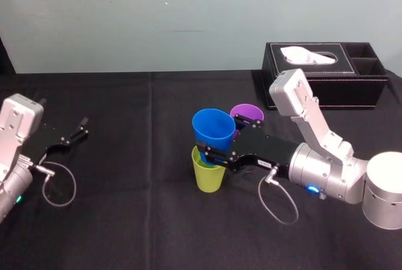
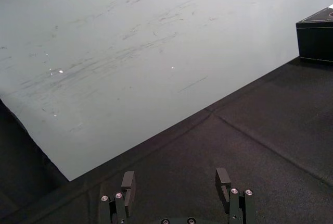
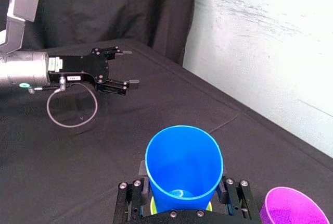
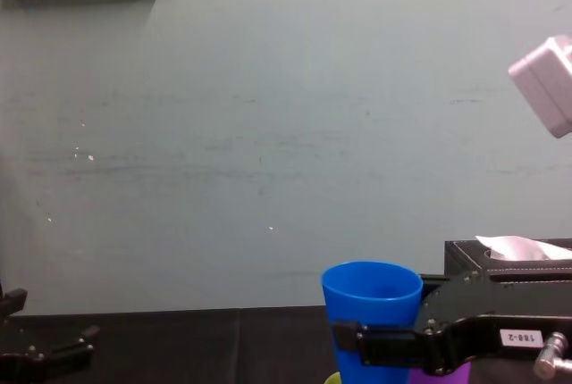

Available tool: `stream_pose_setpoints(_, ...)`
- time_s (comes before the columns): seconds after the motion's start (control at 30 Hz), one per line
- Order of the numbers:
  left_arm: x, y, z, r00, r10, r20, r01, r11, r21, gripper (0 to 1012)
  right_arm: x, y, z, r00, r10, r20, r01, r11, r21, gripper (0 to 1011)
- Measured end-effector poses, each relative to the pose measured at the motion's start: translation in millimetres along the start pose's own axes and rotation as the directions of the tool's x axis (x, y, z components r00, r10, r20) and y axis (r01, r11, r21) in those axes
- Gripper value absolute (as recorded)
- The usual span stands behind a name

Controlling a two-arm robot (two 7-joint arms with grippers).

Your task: Stack the three plastic cups sequentially using one hand.

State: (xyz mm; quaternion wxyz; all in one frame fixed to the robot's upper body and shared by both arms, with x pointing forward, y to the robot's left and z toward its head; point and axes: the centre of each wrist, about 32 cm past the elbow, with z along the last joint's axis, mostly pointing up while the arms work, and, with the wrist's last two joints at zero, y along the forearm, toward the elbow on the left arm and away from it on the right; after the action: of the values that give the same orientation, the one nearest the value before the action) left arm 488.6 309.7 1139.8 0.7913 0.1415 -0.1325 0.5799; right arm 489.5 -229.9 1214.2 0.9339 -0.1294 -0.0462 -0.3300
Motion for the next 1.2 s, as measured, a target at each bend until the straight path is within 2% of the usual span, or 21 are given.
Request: stream_pose_setpoints(1.2,0.0,0.0,0.0,1.0,0.0,0.0,0.0,1.0,0.0,1010,2.9,14.6,-15.6,1.0,0.003,-0.022,-0.003,1.0,-0.015,722)
